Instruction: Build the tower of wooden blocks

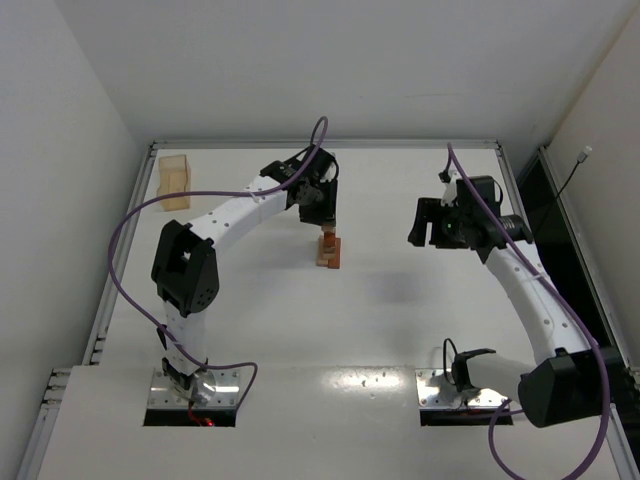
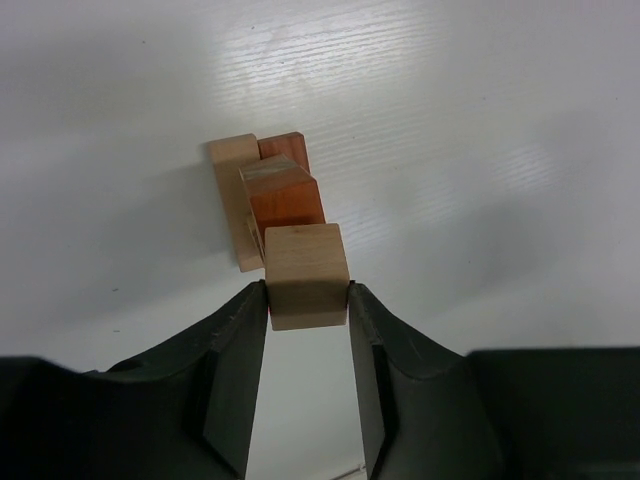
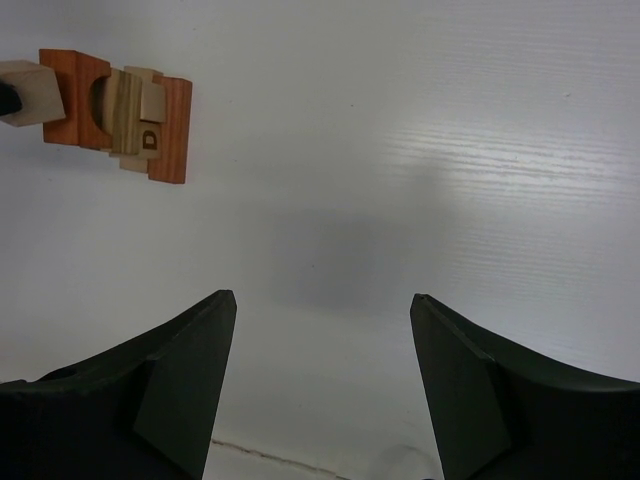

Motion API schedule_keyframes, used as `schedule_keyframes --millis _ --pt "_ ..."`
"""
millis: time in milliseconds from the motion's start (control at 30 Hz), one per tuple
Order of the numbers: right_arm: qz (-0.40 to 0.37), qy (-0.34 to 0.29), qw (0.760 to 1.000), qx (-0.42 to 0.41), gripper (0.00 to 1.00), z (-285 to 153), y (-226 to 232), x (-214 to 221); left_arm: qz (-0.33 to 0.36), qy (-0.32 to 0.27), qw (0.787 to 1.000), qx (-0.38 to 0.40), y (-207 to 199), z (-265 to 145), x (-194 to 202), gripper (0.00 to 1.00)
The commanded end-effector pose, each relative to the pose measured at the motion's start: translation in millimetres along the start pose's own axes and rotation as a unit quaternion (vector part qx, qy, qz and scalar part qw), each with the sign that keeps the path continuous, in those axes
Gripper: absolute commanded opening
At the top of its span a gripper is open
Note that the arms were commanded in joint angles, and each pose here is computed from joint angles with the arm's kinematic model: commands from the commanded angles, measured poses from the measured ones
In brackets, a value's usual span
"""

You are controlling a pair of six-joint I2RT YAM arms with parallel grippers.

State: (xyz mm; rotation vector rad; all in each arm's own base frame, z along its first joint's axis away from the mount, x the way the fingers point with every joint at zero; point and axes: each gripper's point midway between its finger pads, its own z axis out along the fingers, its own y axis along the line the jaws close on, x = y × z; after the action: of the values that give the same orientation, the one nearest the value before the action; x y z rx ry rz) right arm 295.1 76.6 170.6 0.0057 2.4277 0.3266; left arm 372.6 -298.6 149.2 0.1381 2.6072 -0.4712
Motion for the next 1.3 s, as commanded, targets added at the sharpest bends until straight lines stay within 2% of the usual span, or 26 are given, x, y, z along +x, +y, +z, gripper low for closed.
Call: schedule_keyframes --millis 0,133,400,467,567,700,733,833,967,1000,1067,1100,1133,1267 --pt "0.009 -0.012 1.0 -0.005 0.68 2.5 0.9 -7.3 0.004 -0.005 1.0 0.001 -3.9 -1.5 -0.4 0.36" --pt "0.009 -0.012 1.0 -0.005 0.68 2.5 0.9 -7.3 0.004 -0.005 1.0 0.001 -3.9 -1.5 -0.4 0.48" --pt "0.013 -0.009 1.0 -0.002 0.68 3.8 -2.8 -4.6 0.005 -0.012 1.0 0.02 -12.2 -7.5 -5.8 0.59" --pt "0.012 -0.012 1.0 -0.007 0.69 3.3 -1.2 -4.2 0.011 -0.027 0.999 0.04 -21.1 -21.0 -14.2 0.65" --pt "-0.006 -0.019 1.0 -0.003 0.76 1.6 -4.6 -2.0 0.037 -0.074 0.994 0.072 -42.4 -57.6 -33.4 0.69" --pt "-0.051 -0.036 0.998 0.012 0.85 0.0 -14.5 1.7 0.085 -0.134 0.983 0.089 -51.6 -105.5 -50.7 0.7" --pt "-0.086 -0.036 0.996 0.013 0.88 -0.7 -17.8 3.6 0.096 -0.148 0.981 0.085 -47.4 -118.4 -50.6 0.7" --pt "-0.19 -0.046 0.98 0.04 0.98 -4.5 -30.9 -1.5 0.144 -0.148 0.978 0.022 -16.8 -112.3 -42.1 0.81" --pt "-0.259 -0.009 0.961 0.096 1.0 -5.0 -62.0 1.0 0.144 -0.095 0.984 -0.052 50.4 -88.3 -23.3 0.92" --pt "-0.26 -0.004 0.96 0.101 1.0 -6.3 -66.8 -0.3 0.133 -0.078 0.985 -0.08 78.9 -78.8 -13.9 0.94" --pt "-0.261 0.012 0.96 0.103 1.0 -3.3 -71.9 4.7 0.124 -0.085 0.983 -0.103 102.7 -78.3 -9.5 0.98" --pt "-0.257 0.012 0.961 0.102 1.0 -3.5 -73.5 4.6 0.118 -0.072 0.983 -0.123 122.0 -70.9 6.3 1.0" --pt "-0.257 0.011 0.961 0.097 1.0 -3.0 -71.7 4.9 0.109 -0.1 0.981 -0.125 130.8 -79.9 -2.0 1.0" --pt "-0.246 0.003 0.964 0.099 1.0 2.7 -80.3 16.1 0.076 -0.116 0.977 -0.164 172.5 -88.4 10.3 1.0"
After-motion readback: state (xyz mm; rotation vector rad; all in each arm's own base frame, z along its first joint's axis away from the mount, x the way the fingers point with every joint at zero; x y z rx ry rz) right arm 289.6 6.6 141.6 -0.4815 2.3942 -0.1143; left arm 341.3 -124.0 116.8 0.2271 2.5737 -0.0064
